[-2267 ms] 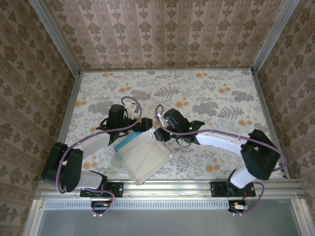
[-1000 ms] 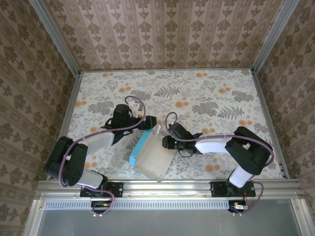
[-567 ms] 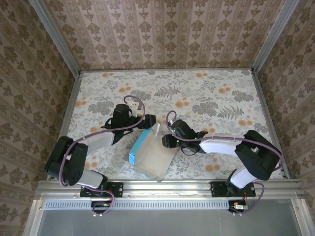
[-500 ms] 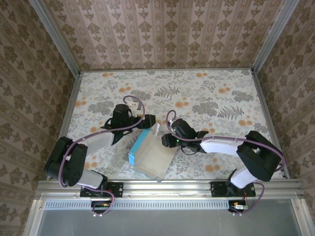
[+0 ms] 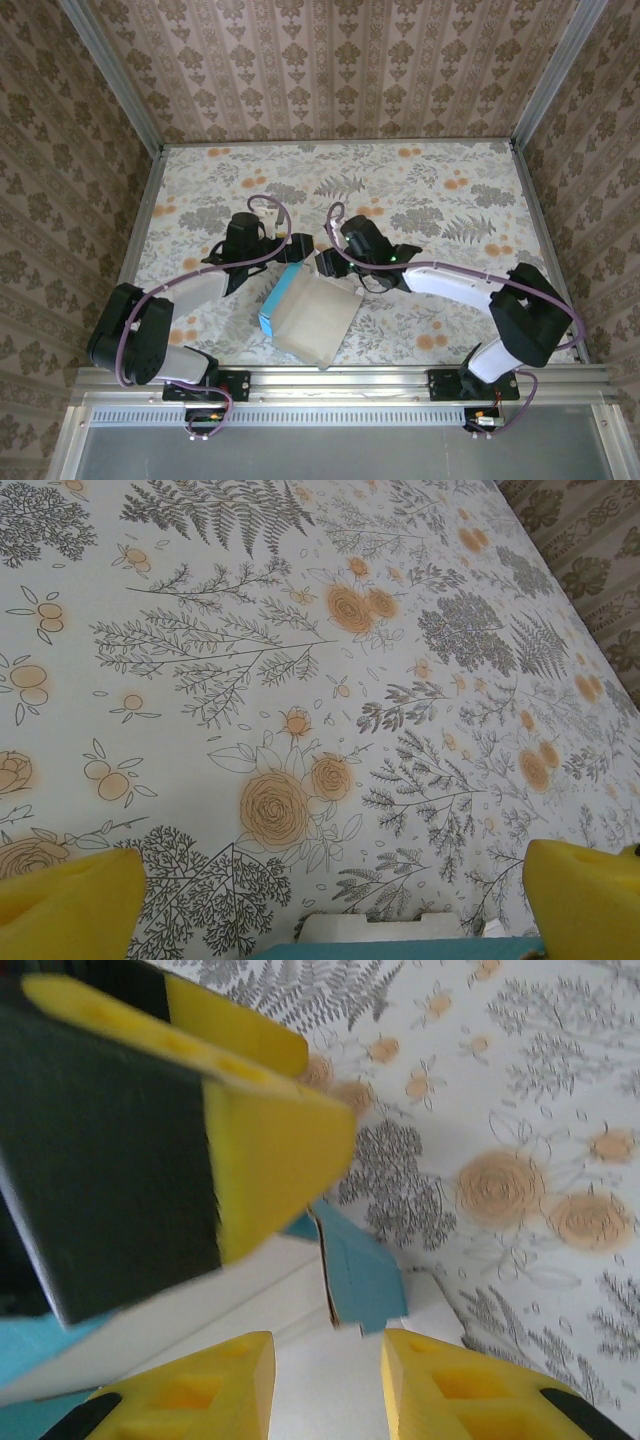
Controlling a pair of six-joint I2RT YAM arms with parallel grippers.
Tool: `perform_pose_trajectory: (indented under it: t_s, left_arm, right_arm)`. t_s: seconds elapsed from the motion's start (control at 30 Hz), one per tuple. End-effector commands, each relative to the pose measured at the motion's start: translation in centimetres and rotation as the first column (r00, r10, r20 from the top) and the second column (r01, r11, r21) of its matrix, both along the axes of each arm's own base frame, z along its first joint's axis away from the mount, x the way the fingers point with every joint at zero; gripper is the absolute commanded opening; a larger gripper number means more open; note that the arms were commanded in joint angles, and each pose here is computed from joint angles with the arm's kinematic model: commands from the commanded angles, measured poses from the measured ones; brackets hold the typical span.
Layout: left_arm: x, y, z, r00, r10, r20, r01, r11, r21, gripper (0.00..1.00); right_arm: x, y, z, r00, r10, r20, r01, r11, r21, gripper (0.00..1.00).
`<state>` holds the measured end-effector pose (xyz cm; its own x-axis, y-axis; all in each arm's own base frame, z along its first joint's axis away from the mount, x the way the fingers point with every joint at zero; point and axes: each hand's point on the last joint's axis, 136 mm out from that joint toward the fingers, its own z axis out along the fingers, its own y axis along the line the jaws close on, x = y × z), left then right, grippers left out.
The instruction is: Fold the paper box
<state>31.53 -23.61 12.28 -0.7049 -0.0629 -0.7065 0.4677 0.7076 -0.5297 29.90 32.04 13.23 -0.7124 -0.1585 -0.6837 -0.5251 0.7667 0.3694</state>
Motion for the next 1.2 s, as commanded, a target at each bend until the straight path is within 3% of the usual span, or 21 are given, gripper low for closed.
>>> perform_pose_trajectory:
  t_s: [0.0, 0.63, 0.87, 1.17]
  left_arm:
    - [-0.4, 0.8, -0.8, 1.0, 0.012, -0.017, -0.012, 1.0, 0.026, 0.97]
    - [-0.4, 0.7, -0.6, 1.0, 0.012, -0.021, -0.012, 1.0, 0.01, 0.97]
    - [-0.1, 0.7, -0.6, 1.0, 0.019, -0.022, -0.019, 1.0, 0.008, 0.97]
    - [-0.2, 1.1, -1.0, 0.999, 0.038, -0.03, -0.037, 0.999, 0.026, 0.97]
  right_arm:
    - [0.5, 0.3, -0.6, 0.999, 0.041, 0.004, -0.04, 0.998, -0.055, 0.35]
    - [2.2, 1.0, -1.1, 0.999, 0.033, 0.03, -0.029, 0.994, -0.103, 0.17]
    - [1.8, 0.4, -0.5, 0.997, 0.017, 0.075, -0.002, 0.982, -0.189, 0.08]
    - [1.0, 0.7, -1.0, 0.996, 0.003, 0.09, 0.018, 0.971, -0.24, 0.08]
